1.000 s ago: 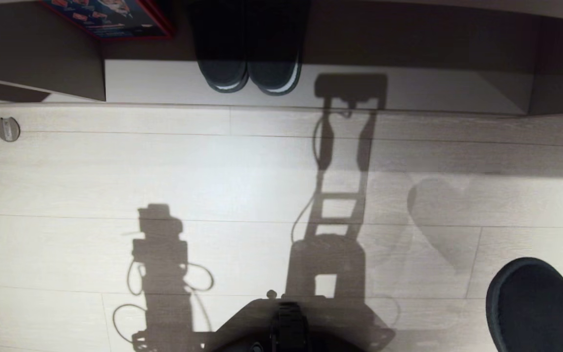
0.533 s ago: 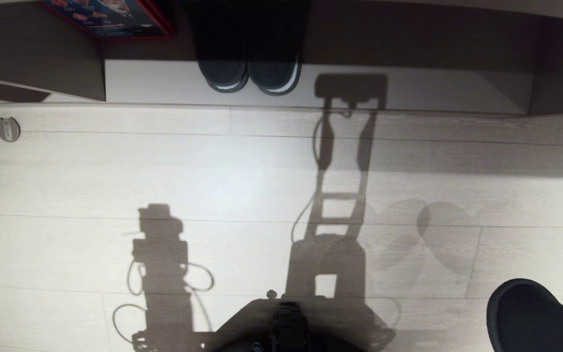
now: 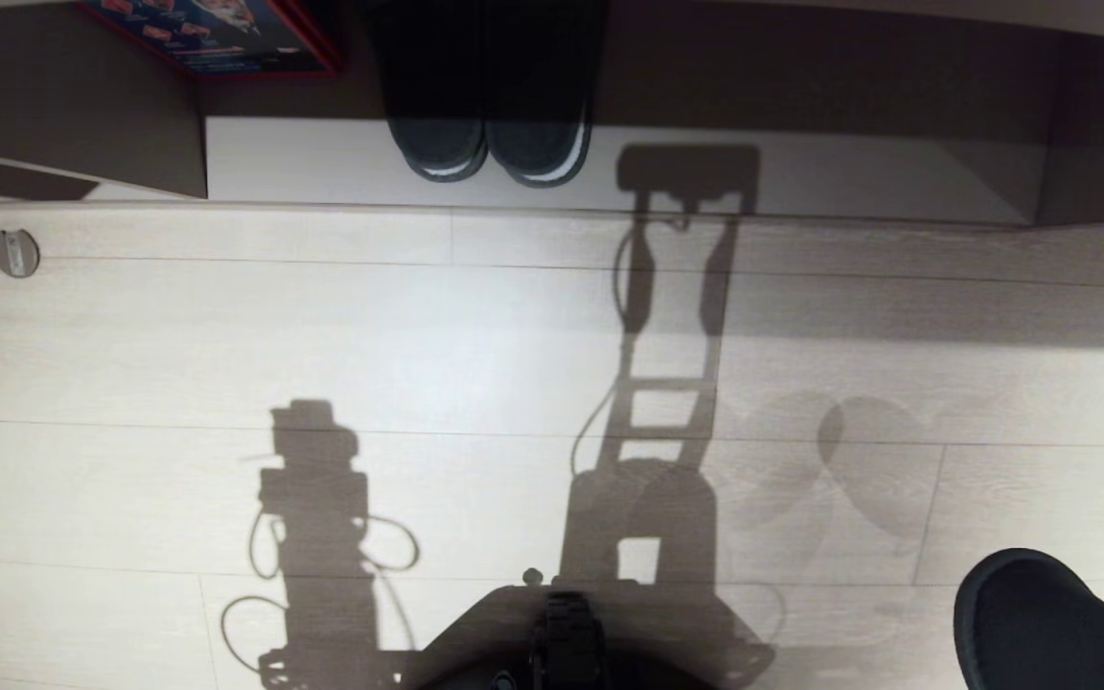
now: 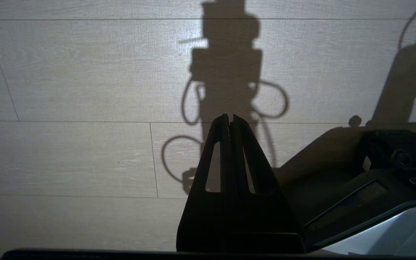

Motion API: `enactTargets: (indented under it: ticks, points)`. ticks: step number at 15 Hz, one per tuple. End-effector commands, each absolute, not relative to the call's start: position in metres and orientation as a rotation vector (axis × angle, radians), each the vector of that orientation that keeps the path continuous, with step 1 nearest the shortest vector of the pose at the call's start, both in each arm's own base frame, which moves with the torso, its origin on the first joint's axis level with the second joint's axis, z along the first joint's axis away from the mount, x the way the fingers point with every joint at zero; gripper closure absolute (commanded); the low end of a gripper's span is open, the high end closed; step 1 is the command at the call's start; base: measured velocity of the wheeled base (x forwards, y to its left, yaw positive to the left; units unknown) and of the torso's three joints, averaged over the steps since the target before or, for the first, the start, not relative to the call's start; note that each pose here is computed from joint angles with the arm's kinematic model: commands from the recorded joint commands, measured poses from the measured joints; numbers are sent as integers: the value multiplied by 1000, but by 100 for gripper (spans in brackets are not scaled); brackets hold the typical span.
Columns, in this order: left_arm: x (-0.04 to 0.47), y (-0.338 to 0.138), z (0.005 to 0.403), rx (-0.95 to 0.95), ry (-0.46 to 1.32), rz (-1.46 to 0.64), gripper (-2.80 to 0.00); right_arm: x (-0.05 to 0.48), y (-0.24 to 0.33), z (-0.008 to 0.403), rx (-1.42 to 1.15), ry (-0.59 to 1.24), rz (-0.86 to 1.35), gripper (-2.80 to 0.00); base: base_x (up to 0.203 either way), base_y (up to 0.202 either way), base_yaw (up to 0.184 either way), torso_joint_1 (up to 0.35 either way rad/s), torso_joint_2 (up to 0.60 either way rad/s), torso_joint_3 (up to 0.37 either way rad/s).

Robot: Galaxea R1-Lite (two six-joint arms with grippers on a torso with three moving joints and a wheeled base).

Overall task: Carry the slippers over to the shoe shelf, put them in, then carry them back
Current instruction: Place the slippers on the floor

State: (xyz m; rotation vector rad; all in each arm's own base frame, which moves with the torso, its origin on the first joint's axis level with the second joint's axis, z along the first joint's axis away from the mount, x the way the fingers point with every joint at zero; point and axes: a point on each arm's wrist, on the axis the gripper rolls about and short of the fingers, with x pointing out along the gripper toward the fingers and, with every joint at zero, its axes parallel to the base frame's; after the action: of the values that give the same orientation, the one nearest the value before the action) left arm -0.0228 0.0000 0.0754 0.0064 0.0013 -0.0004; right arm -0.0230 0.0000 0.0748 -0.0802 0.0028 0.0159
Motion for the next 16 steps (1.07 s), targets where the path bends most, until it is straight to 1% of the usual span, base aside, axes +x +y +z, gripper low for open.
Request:
enactTargets:
  ticks: [1,4,16]
  points:
    - [-23,0,75,6,2,0,0,-23,0,75,-80,9,16,0,0,0,0,0,0,0]
    - [-23,0,75,5,0,0,0,-23,0,75,-79,9,16,0,0,0,0,-2,1,107]
    - [-23,0,75,-1,0,-1,0,-23,0,75,-71,6,16,0,0,0,0,2,1,198]
